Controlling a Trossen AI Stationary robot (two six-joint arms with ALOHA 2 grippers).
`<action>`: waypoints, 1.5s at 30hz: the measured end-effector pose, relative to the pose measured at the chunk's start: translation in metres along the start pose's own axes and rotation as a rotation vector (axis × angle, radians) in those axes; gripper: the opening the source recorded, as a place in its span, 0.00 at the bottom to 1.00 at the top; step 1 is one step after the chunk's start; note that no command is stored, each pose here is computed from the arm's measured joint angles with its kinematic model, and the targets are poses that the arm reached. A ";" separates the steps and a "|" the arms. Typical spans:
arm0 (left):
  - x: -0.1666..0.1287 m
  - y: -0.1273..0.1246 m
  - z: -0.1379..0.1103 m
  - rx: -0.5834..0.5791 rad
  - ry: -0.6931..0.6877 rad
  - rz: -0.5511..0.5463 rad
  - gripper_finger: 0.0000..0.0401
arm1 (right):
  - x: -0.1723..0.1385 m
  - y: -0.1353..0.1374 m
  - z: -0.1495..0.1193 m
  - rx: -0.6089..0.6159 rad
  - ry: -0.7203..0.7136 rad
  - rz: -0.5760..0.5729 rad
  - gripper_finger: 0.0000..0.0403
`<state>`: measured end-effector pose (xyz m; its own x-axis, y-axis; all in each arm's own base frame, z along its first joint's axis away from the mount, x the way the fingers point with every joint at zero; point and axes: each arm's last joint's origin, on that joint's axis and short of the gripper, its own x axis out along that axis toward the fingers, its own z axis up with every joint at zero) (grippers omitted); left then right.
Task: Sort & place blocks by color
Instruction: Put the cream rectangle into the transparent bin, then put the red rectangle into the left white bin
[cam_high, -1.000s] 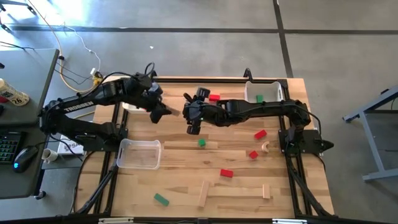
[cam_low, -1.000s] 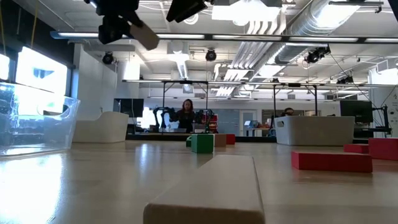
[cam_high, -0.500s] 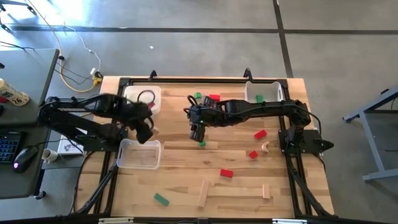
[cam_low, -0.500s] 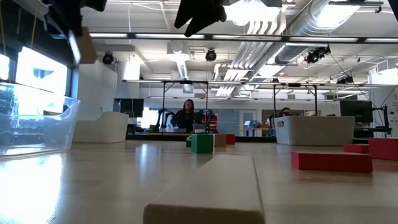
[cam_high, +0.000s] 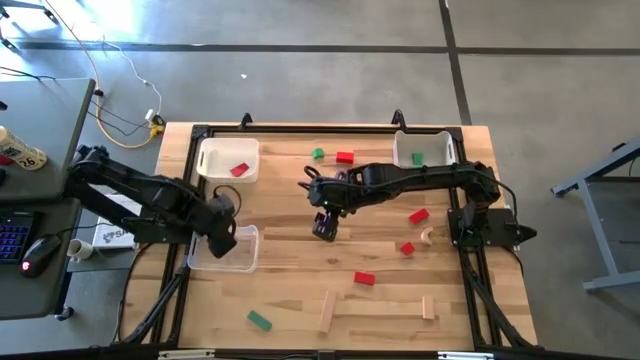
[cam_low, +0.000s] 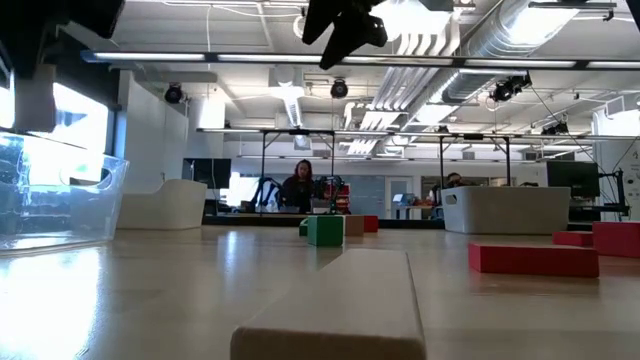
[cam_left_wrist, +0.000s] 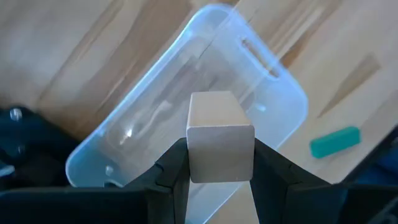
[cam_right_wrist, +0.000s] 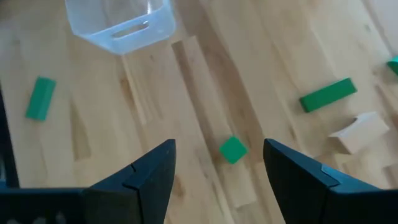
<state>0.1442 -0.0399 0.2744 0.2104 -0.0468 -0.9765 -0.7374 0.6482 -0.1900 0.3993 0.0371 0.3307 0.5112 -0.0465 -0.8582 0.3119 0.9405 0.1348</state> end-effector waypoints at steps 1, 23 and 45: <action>0.003 0.000 -0.003 -0.009 0.007 0.009 0.26 | 0.000 0.002 -0.001 -0.005 0.002 0.003 0.57; 0.045 0.002 -0.036 -0.116 0.095 0.083 0.36 | 0.062 0.052 -0.044 -0.123 0.285 0.002 0.57; 0.045 -0.002 -0.035 -0.210 0.095 0.043 0.52 | 0.079 0.065 -0.099 -0.244 0.509 -0.110 0.57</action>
<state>0.1328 -0.0698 0.2273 0.1219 -0.1006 -0.9874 -0.8637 0.4795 -0.1555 0.3806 0.1284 0.2232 0.0172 -0.0374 -0.9992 0.1167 0.9925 -0.0352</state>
